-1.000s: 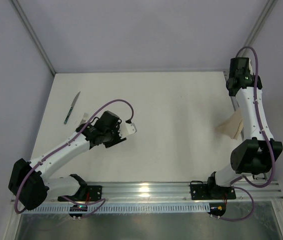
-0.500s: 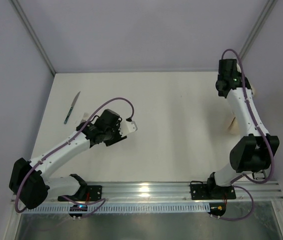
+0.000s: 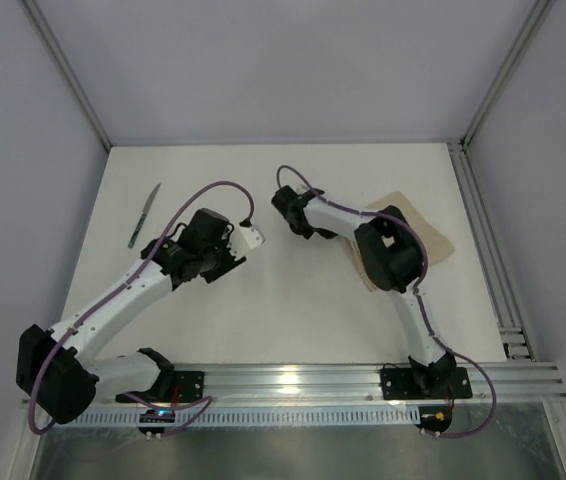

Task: Fold the napkin into a case and place the utensils inside
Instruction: Turn over the upper triangle-folded napkin at the center of the board.

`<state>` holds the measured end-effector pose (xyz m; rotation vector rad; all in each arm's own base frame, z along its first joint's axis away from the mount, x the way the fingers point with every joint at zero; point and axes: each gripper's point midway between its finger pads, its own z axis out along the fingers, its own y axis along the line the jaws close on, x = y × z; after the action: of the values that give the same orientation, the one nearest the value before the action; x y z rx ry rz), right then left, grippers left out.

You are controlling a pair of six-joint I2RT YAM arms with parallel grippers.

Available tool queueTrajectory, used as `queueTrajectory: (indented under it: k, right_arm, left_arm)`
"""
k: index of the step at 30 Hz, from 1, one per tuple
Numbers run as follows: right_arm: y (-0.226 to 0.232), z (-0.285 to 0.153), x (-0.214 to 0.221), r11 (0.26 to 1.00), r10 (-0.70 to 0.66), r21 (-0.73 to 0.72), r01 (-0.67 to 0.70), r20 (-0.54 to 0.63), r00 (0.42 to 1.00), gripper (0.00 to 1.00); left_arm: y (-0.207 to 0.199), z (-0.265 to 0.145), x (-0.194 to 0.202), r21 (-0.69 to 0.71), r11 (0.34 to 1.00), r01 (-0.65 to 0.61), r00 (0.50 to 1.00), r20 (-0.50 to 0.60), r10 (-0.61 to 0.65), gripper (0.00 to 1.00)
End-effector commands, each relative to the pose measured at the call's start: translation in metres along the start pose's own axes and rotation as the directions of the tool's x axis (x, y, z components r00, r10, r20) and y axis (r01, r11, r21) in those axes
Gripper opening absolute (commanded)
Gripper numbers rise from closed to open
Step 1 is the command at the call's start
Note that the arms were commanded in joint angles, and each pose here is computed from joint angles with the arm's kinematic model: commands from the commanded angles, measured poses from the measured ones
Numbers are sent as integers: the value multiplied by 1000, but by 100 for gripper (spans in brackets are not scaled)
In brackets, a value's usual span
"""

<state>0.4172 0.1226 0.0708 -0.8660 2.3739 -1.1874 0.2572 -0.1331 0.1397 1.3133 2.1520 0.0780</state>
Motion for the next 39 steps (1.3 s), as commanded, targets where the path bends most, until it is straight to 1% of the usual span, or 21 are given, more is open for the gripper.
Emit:
queueTrajectory:
  k: [1,2,7,11,16,18,19,21,24,26,27,28,29,31,32,34,35,36,37,38,39]
  right_arm:
    - [42,-27,-30,994,71,-91,-67,43,997,4]
    - [64,-32,-38,993,44,-111,-37,58,997,4]
    - [110,-71,-75,951,101,-306,-43,176,979,4]
    - [137,-93,-80,897,111,-443,-9,205,972,4]
    - [168,-133,-77,814,107,-577,69,267,958,11]
    - [183,-147,-71,772,92,-625,113,286,954,18]
    - [184,-161,-73,756,106,-641,130,316,943,28]
    - [194,-174,-68,715,100,-680,165,333,938,41]
    - [193,-198,-65,666,133,-722,187,361,923,55]
    - [172,-222,-73,639,220,-748,180,401,889,59]
    - [168,-227,-70,624,248,-764,166,395,884,66]
    - [158,-237,-76,610,303,-777,152,407,861,68]
    - [150,-238,-73,589,342,-799,121,383,858,69]
    - [116,-255,-73,528,456,-846,76,358,815,69]
    - [110,-238,-63,472,495,-882,-6,259,830,69]
    - [79,-236,-53,387,590,-918,-82,179,787,69]
    - [86,-215,-33,350,594,-924,-153,93,799,69]
    - [65,-193,-31,317,660,-923,-220,48,750,69]
    - [41,-197,-22,276,715,-933,-231,39,698,70]
    - [51,-175,2,250,716,-925,-285,-22,698,69]
    - [31,-148,13,183,771,-905,-383,-109,627,69]
  left_arm:
    - [14,-15,-5,-55,997,53,998,18,-52,44]
    - [16,-16,-3,-64,996,55,998,11,-55,44]
    - [22,-28,0,-84,992,89,996,3,-89,44]
    - [26,-43,1,-91,990,111,994,-5,-111,44]
    - [34,-54,4,-120,984,132,991,-21,-136,44]
    - [37,-58,3,-129,982,141,989,-16,-145,44]
    - [39,-61,2,-132,980,148,988,-16,-151,44]
    - [42,-67,1,-140,976,165,986,-7,-167,44]
    - [47,-84,-5,-145,971,190,982,15,-190,44]
    - [48,-92,-10,-137,969,204,979,33,-201,44]
    - [50,-101,-15,-138,968,210,977,49,-205,44]
    - [51,-104,-17,-136,966,218,975,59,-212,44]
    - [51,-107,-21,-124,967,222,974,71,-214,44]
    - [53,-113,-28,-116,965,234,970,89,-225,44]
    - [53,-114,-33,-104,965,241,968,102,-231,45]
    - [54,-112,-40,-86,964,250,964,114,-240,45]
    - [51,-110,-45,-58,967,249,963,125,-240,46]
    - [50,-105,-47,-45,968,248,963,123,-241,48]
    - [49,-93,-50,-33,969,245,964,115,-240,48]
    - [49,-85,-52,-23,970,244,965,109,-240,49]
    - [47,-76,-54,-6,971,240,966,105,-238,49]
